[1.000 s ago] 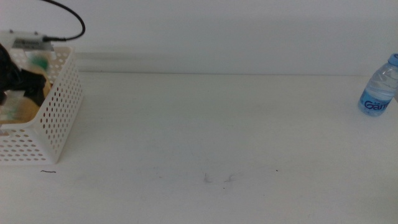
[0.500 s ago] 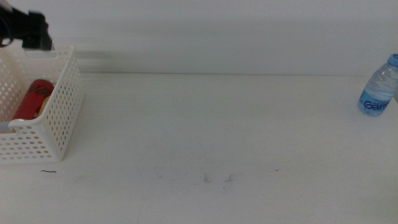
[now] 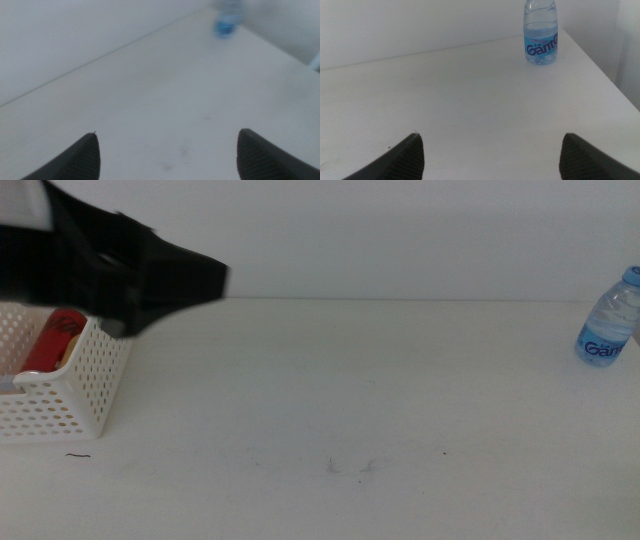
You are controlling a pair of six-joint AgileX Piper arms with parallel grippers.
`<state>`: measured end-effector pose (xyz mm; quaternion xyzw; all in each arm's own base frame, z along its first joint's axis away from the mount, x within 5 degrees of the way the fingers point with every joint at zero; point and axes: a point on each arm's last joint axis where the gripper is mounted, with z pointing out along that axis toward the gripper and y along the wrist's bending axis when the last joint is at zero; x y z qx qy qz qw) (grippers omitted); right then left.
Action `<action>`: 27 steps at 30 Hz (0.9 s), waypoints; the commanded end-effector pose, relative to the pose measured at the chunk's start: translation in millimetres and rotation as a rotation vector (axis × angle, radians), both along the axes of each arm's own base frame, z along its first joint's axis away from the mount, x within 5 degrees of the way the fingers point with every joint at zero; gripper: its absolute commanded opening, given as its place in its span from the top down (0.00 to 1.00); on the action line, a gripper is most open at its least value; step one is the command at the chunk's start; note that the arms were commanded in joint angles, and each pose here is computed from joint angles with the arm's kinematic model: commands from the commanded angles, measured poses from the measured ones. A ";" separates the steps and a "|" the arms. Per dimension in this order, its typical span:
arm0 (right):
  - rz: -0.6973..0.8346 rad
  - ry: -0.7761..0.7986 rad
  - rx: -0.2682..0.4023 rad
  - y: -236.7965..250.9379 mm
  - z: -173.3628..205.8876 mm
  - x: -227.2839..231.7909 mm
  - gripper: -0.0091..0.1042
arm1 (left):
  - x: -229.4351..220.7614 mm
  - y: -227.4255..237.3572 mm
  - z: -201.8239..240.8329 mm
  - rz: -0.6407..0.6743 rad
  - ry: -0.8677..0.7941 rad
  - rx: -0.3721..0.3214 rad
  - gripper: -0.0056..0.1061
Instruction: Use arms to grab the bottles and put them into the dustbin to the left of the table.
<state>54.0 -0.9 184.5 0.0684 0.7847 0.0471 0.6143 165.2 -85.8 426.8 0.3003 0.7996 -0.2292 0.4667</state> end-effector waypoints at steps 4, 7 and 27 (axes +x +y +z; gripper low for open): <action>-0.009 -0.017 -0.020 -0.9 0.4 0.2 0.12 | -0.8 -18.7 0.6 -0.068 -0.061 -0.011 0.11; -0.009 -0.017 -0.020 -0.9 0.4 0.2 0.12 | 0.8 -22.0 2.5 -0.065 -0.080 -0.033 0.11; -0.009 -0.017 -0.020 -0.9 0.4 0.2 0.12 | 4.4 -21.8 5.9 -0.035 -0.121 -0.054 0.11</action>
